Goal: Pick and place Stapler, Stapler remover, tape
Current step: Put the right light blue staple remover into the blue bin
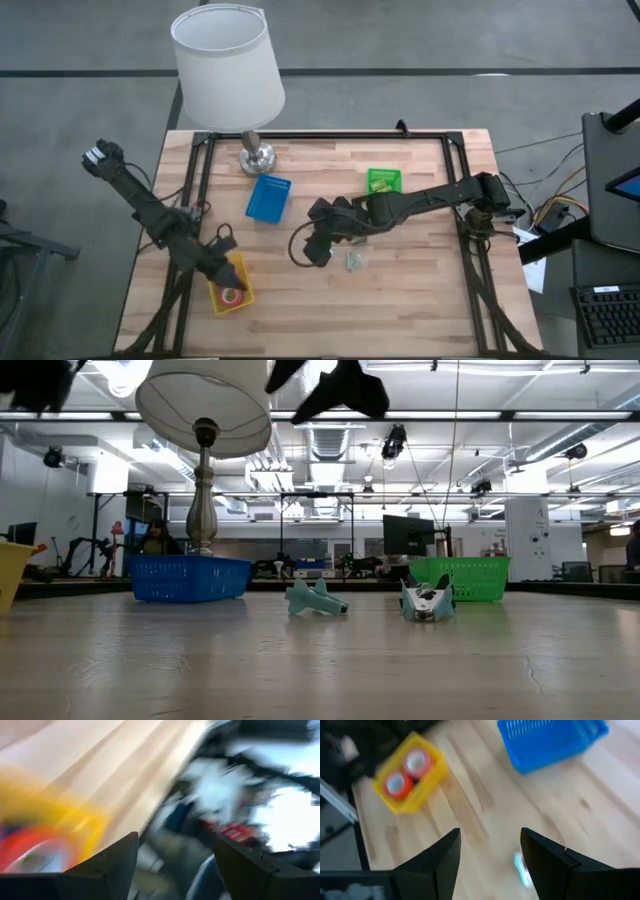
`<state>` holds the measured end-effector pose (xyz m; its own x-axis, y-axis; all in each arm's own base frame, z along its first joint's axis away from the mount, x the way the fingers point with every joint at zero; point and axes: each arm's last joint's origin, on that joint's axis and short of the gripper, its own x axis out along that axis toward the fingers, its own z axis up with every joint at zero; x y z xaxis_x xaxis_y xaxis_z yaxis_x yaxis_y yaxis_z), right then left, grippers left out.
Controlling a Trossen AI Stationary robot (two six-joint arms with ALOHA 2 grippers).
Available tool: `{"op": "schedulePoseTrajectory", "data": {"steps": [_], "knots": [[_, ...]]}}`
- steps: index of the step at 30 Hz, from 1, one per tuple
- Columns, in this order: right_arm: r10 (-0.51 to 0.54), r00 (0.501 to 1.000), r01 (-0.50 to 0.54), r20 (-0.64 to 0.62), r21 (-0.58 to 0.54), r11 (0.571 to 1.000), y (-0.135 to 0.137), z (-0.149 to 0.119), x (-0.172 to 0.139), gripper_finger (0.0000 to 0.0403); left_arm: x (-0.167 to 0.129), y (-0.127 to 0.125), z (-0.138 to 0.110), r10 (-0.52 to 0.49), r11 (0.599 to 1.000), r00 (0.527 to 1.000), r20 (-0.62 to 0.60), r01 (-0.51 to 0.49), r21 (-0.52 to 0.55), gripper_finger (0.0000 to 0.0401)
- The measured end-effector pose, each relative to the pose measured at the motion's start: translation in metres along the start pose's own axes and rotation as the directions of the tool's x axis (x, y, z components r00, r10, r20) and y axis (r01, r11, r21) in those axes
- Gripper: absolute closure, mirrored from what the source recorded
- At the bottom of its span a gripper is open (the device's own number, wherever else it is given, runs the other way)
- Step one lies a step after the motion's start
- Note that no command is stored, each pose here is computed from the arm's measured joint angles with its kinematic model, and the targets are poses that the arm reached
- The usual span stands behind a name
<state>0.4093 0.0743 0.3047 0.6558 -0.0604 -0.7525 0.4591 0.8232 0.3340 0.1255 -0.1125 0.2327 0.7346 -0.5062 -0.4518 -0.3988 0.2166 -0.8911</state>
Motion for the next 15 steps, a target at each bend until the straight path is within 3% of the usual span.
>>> {"op": "schedulePoseTrajectory", "data": {"steps": [3,6,10,15], "knots": [[-0.028,0.994,0.026,-0.110,-0.018,0.999,-0.005,-0.009,-0.001,0.0200,-0.004,-0.022,0.004,-0.198,0.977,0.965,0.173,0.180,0.114,0.0142],[-0.103,0.973,0.095,-0.207,-0.047,0.994,-0.008,-0.024,-0.002,0.0200,-0.011,-0.040,0.011,-0.341,0.938,0.876,0.343,0.292,0.186,0.0142],[-0.122,0.937,0.140,-0.327,0.031,0.990,-0.015,-0.047,0.009,0.0200,-0.024,-0.068,0.023,-0.471,0.878,0.766,0.438,0.358,0.319,0.0142],[-0.141,0.890,0.228,-0.434,0.156,0.961,-0.030,-0.071,0.026,0.0200,-0.043,-0.102,0.033,-0.547,0.816,0.701,0.459,0.324,0.478,0.0142]]}}
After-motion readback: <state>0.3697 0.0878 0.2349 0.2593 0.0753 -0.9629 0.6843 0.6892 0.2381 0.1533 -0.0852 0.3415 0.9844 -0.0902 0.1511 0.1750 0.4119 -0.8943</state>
